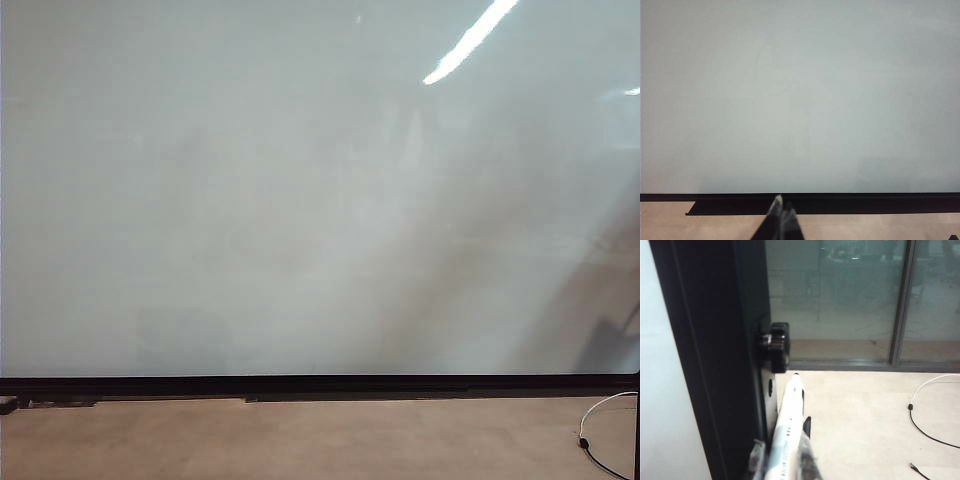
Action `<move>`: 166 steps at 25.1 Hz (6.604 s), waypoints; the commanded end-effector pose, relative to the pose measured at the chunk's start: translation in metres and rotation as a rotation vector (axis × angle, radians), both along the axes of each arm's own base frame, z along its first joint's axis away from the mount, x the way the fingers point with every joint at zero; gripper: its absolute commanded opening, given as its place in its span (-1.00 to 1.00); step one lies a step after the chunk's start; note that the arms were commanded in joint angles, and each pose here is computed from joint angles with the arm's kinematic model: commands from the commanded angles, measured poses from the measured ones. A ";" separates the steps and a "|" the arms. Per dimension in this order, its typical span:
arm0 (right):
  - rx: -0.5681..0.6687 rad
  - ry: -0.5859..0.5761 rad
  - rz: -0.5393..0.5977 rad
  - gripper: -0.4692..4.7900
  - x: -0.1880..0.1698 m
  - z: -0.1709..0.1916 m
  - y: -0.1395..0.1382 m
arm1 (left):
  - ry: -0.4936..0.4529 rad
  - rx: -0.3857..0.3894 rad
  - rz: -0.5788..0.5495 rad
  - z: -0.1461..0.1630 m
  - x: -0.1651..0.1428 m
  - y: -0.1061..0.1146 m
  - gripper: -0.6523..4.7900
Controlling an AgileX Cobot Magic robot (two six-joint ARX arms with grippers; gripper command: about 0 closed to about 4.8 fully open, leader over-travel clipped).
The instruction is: Pick up the pen on the shelf to the right of the whiteboard and draw a rectangle.
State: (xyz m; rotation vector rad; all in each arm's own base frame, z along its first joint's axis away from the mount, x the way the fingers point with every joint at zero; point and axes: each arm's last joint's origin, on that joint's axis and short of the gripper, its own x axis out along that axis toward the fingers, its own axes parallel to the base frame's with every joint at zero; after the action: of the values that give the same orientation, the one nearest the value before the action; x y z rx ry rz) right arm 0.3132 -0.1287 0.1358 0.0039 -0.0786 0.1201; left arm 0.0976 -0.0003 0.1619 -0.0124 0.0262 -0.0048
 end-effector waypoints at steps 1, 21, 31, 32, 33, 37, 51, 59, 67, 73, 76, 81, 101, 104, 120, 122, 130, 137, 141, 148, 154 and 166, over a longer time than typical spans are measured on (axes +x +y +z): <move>-0.004 -0.014 0.007 -0.83 0.000 0.003 0.000 | -0.008 0.005 -0.001 0.002 0.000 0.000 -0.78; -0.014 -0.050 -0.059 -0.85 -0.007 0.017 -0.010 | -0.008 0.005 0.000 0.001 0.000 0.000 -0.78; -0.022 -0.157 -0.320 -0.85 -0.050 0.057 -0.001 | -0.008 0.005 0.000 0.001 0.000 0.000 -0.78; -0.018 -0.162 -0.334 -0.85 -0.054 0.059 0.005 | -0.008 0.005 -0.001 0.002 0.000 0.000 -0.78; -0.010 -0.163 -0.346 -0.85 -0.061 0.062 0.015 | -0.008 0.005 -0.001 0.002 0.000 0.000 -0.78; 0.003 -0.184 -0.365 -0.85 -0.088 0.064 0.040 | -0.008 0.005 0.000 0.002 0.000 0.000 -0.78; -0.019 -0.171 -0.238 -0.85 -0.144 0.066 0.100 | -0.008 0.005 0.000 0.001 0.000 0.000 -0.78; -0.143 -0.130 -0.012 -0.85 -0.142 0.063 0.138 | -0.008 0.005 0.000 0.001 0.000 0.000 -0.78; -0.250 -0.052 0.224 -0.85 -0.137 0.066 0.178 | -0.008 0.005 0.000 0.001 0.000 0.000 -0.78; -0.332 -0.027 0.326 -0.85 -0.124 0.075 0.202 | -0.008 0.005 0.000 0.001 0.000 0.000 -0.78; -0.368 0.008 0.371 -0.85 -0.116 0.077 0.212 | -0.008 0.005 0.000 0.001 0.000 0.000 -0.78; -0.440 0.036 0.488 -0.85 -0.099 0.077 0.235 | -0.008 0.005 0.000 0.001 0.000 0.000 -0.78; -0.552 0.013 0.620 -0.85 -0.058 0.076 0.265 | -0.008 0.005 -0.001 0.002 0.000 0.000 -0.78; -0.579 0.009 0.616 -0.85 -0.056 0.077 0.266 | -0.008 0.005 -0.001 0.001 0.000 0.000 -0.78; -0.676 -0.016 0.537 -0.85 -0.053 0.081 0.264 | -0.008 0.005 -0.001 0.002 0.000 0.000 -0.78; -0.678 -0.017 0.536 -0.85 -0.053 0.081 0.264 | -0.008 0.005 -0.001 0.002 0.000 0.000 -0.78; -0.688 -0.030 0.541 -0.85 -0.053 0.081 0.265 | -0.008 0.005 0.000 0.002 0.000 0.000 -0.78; -0.687 -0.022 0.571 -0.85 -0.049 0.079 0.267 | -0.009 0.005 -0.001 0.002 0.000 0.000 -0.78; -0.690 -0.013 0.574 -0.85 -0.043 0.081 0.270 | -0.009 0.005 -0.001 0.002 0.000 0.000 -0.78; -0.697 -0.030 0.551 -0.85 -0.041 0.085 0.270 | -0.009 0.005 0.000 0.002 0.000 0.000 -0.78; -0.694 -0.054 0.543 -0.85 -0.044 0.093 0.269 | -0.008 0.005 0.000 0.002 0.000 0.000 -0.78; -0.692 -0.076 0.536 -0.85 -0.046 0.099 0.267 | -0.008 0.005 -0.001 0.002 0.000 0.000 -0.78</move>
State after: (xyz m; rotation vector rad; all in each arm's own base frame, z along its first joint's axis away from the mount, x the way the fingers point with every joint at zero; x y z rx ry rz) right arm 0.2675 0.1390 0.2264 -0.6757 -0.0631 0.7031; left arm 0.0976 -0.0003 0.1619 -0.0120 0.0262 -0.0048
